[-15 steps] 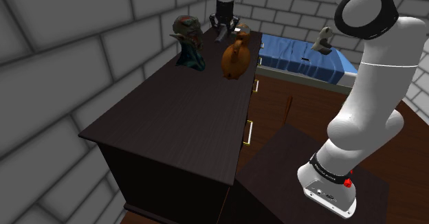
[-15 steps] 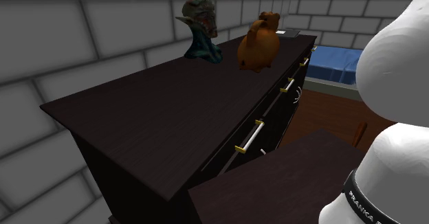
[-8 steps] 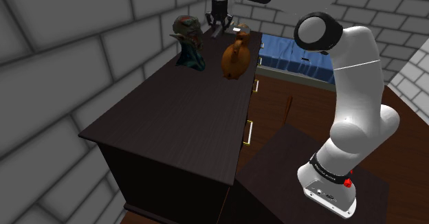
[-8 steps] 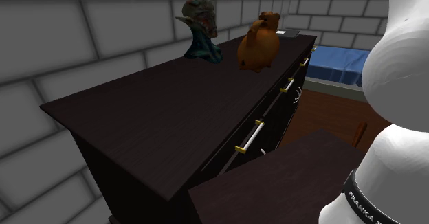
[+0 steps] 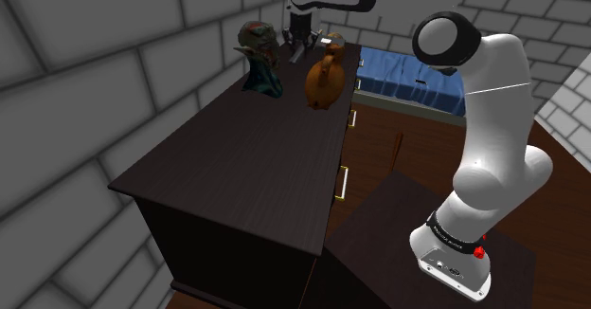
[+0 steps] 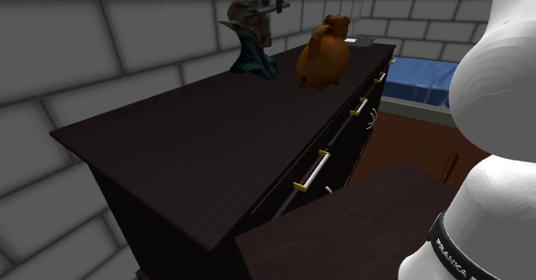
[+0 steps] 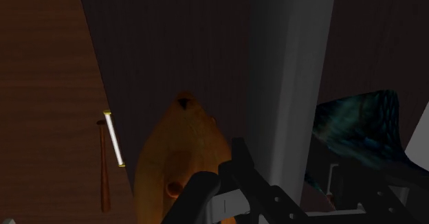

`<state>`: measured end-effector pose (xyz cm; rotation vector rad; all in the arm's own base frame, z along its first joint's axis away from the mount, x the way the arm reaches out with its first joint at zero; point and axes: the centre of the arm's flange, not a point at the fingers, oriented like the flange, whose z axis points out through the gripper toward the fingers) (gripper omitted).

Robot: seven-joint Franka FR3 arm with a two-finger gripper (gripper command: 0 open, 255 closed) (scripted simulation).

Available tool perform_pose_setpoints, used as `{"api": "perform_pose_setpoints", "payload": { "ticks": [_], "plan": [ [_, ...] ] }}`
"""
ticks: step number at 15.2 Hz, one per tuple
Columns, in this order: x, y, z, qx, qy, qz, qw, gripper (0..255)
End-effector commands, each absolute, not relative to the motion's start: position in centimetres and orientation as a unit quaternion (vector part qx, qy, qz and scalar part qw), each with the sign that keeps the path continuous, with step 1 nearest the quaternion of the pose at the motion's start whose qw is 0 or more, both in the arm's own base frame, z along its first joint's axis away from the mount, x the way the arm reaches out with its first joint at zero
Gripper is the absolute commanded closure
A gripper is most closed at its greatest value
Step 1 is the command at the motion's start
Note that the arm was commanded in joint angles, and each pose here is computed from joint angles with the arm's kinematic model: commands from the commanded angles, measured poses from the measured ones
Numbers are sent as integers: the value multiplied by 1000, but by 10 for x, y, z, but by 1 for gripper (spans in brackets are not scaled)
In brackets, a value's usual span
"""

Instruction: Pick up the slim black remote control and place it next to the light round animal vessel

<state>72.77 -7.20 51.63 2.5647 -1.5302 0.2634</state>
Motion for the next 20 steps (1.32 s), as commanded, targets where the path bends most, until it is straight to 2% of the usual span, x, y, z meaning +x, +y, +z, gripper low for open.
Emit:
{"api": "perform_pose_setpoints", "payload": {
  "ticks": [1,20],
  "plan": [
    [728,-72,507,853,-509,88,71,255],
    [728,-72,406,853,-509,88,71,255]
  ]
}}
